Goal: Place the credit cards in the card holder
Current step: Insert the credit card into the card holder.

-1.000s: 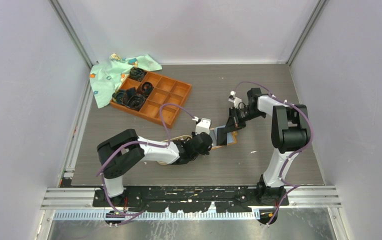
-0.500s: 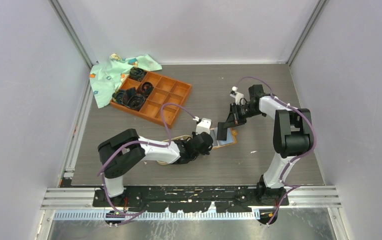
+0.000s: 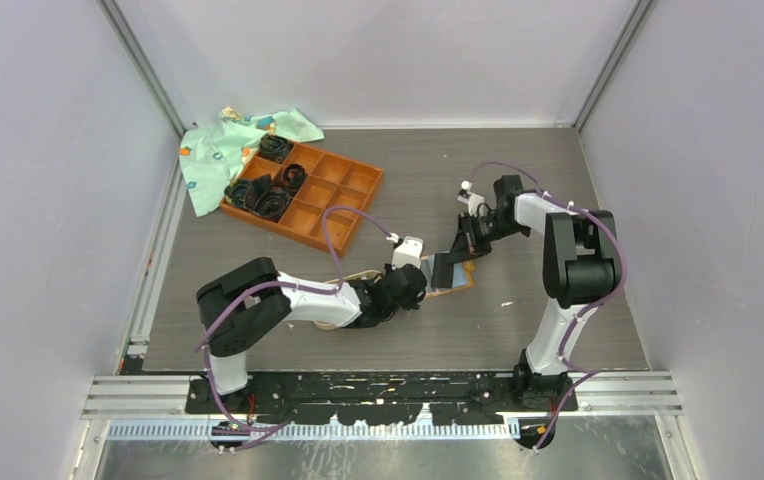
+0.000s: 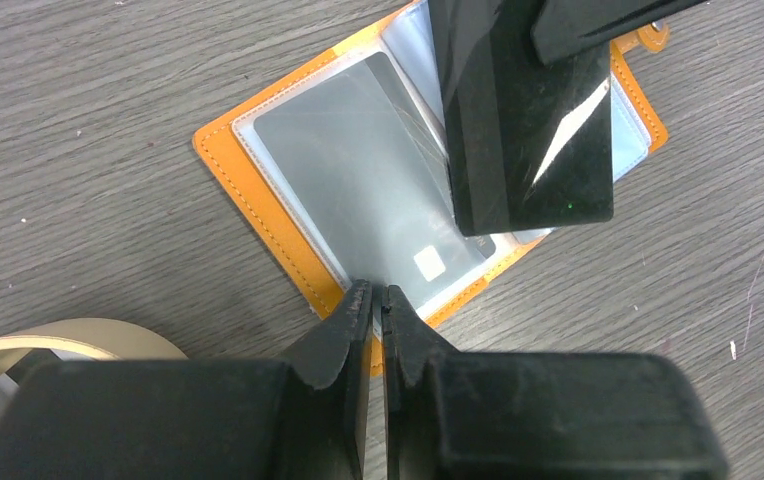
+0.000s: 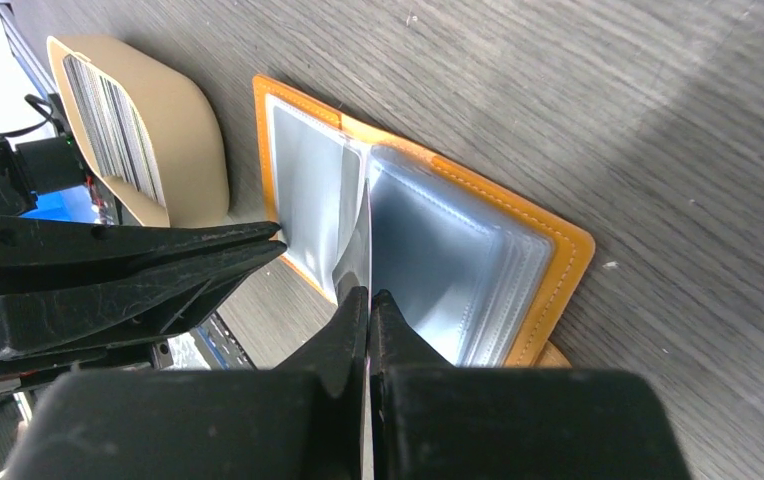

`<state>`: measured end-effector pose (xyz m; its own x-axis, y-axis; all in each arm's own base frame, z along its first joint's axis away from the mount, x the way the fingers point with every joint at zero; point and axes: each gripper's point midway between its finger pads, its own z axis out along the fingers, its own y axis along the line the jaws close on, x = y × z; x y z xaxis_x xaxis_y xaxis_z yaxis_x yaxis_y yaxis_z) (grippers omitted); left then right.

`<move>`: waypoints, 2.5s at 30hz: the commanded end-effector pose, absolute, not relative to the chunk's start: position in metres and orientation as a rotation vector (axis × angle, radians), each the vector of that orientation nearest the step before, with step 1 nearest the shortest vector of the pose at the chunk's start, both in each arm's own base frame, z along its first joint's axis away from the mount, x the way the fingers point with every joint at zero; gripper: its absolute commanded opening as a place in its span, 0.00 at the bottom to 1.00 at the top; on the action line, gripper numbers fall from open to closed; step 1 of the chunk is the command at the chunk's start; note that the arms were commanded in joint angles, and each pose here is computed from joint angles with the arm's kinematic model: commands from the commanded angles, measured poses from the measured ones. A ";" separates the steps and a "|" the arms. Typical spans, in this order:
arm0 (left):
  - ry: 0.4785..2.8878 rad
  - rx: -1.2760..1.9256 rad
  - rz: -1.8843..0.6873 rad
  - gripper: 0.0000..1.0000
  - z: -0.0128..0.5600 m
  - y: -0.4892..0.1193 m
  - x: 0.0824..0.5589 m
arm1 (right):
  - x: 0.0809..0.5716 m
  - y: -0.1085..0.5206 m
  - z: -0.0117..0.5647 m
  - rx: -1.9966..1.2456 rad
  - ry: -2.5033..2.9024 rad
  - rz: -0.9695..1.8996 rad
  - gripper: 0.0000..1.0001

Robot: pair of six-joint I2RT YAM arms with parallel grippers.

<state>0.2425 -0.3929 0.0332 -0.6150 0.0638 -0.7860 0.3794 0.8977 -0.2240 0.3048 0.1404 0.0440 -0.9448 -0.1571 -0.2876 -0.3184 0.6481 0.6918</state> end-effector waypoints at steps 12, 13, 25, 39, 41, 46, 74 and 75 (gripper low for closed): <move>2.187 0.302 -0.474 0.09 0.041 -0.401 0.247 | 0.316 0.143 0.049 -0.470 2.640 1.110 0.01; 2.188 0.302 -0.472 0.09 0.041 -0.400 0.247 | 0.319 0.143 0.050 -0.459 2.629 1.086 0.01; 2.193 0.307 -0.466 0.09 0.040 -0.402 0.247 | 0.342 0.140 0.055 -0.413 2.549 0.987 0.01; 2.199 0.310 -0.457 0.09 0.039 -0.403 0.248 | 0.350 0.138 0.068 -0.423 2.480 0.925 0.01; 2.200 0.311 -0.455 0.09 0.038 -0.403 0.247 | 0.349 0.138 0.068 -0.425 2.481 0.934 0.01; 2.201 0.312 -0.454 0.09 0.038 -0.403 0.248 | 0.340 0.143 0.060 -0.450 2.527 0.998 0.01; 2.200 0.310 -0.456 0.09 0.038 -0.402 0.248 | 0.307 0.157 0.037 -0.539 2.722 1.154 0.01; 2.200 0.312 -0.457 0.09 0.038 -0.402 0.247 | 0.307 0.157 0.036 -0.535 2.733 1.154 0.01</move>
<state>0.2446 -0.3977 0.0327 -0.6201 0.0753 -0.7809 0.3784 0.9007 -0.2136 0.3035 0.1541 0.0353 -0.9408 -0.2358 -0.2435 -0.3389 0.6412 0.6885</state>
